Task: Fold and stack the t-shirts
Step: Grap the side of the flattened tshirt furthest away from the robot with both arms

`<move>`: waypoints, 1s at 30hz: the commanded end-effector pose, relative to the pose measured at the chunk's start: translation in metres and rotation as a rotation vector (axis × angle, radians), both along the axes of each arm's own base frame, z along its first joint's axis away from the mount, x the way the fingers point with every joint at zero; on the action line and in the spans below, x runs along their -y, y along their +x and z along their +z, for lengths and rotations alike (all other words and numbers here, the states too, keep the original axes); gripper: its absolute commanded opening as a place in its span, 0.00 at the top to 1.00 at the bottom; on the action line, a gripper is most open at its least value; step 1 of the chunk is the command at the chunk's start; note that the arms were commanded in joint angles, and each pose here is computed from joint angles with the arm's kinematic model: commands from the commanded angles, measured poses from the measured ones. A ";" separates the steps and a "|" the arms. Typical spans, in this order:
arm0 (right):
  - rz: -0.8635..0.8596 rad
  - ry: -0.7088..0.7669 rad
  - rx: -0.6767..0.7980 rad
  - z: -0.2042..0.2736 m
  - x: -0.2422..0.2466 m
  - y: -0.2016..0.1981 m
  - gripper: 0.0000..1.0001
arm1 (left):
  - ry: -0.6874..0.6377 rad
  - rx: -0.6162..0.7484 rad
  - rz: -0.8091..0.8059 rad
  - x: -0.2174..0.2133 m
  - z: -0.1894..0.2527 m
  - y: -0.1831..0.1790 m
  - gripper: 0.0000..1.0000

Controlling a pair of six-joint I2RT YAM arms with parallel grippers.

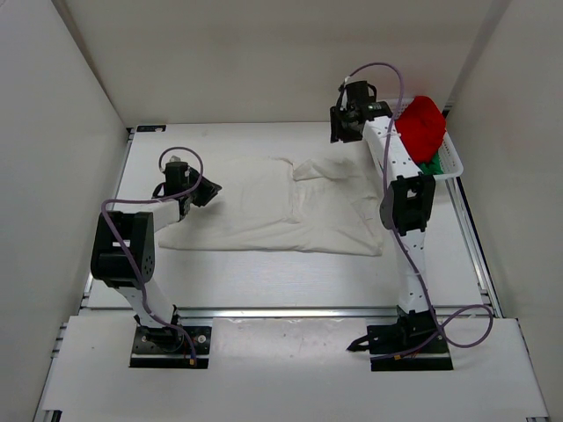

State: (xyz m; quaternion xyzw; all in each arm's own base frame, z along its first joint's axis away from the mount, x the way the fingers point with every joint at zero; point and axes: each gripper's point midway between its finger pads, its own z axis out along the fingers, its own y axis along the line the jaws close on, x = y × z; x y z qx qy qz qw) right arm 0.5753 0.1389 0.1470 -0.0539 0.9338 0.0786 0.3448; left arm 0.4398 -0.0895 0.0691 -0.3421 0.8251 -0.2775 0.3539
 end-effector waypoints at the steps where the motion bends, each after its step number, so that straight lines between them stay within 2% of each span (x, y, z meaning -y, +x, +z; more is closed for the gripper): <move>1: 0.044 0.045 -0.070 -0.045 -0.022 0.002 0.58 | 0.006 0.065 0.000 -0.001 0.025 0.010 0.63; 5: 0.033 0.028 -0.114 -0.070 -0.021 0.000 0.57 | 0.014 0.058 -0.009 0.000 0.022 0.010 0.63; 9: 0.042 0.020 -0.128 -0.071 -0.023 -0.005 0.58 | 0.019 0.067 -0.006 -0.003 0.025 0.010 0.63; 14: 0.053 -0.007 -0.119 -0.057 -0.034 -0.014 0.78 | 0.010 0.069 -0.006 0.001 0.028 0.008 0.63; 21: 0.020 -0.146 -0.070 -0.025 -0.040 -0.033 0.85 | 0.009 0.087 -0.016 0.003 0.035 0.007 0.64; 25: 0.027 -0.187 -0.119 -0.025 -0.040 -0.058 0.87 | 0.005 0.095 -0.017 0.001 0.037 0.003 0.63; 28: 0.048 -0.232 -0.131 -0.028 -0.044 -0.070 0.82 | -0.004 0.088 -0.025 0.006 0.034 -0.001 0.64; 30: 0.072 -0.207 -0.151 -0.027 -0.046 -0.076 0.82 | -0.005 0.088 -0.021 0.005 0.035 -0.001 0.63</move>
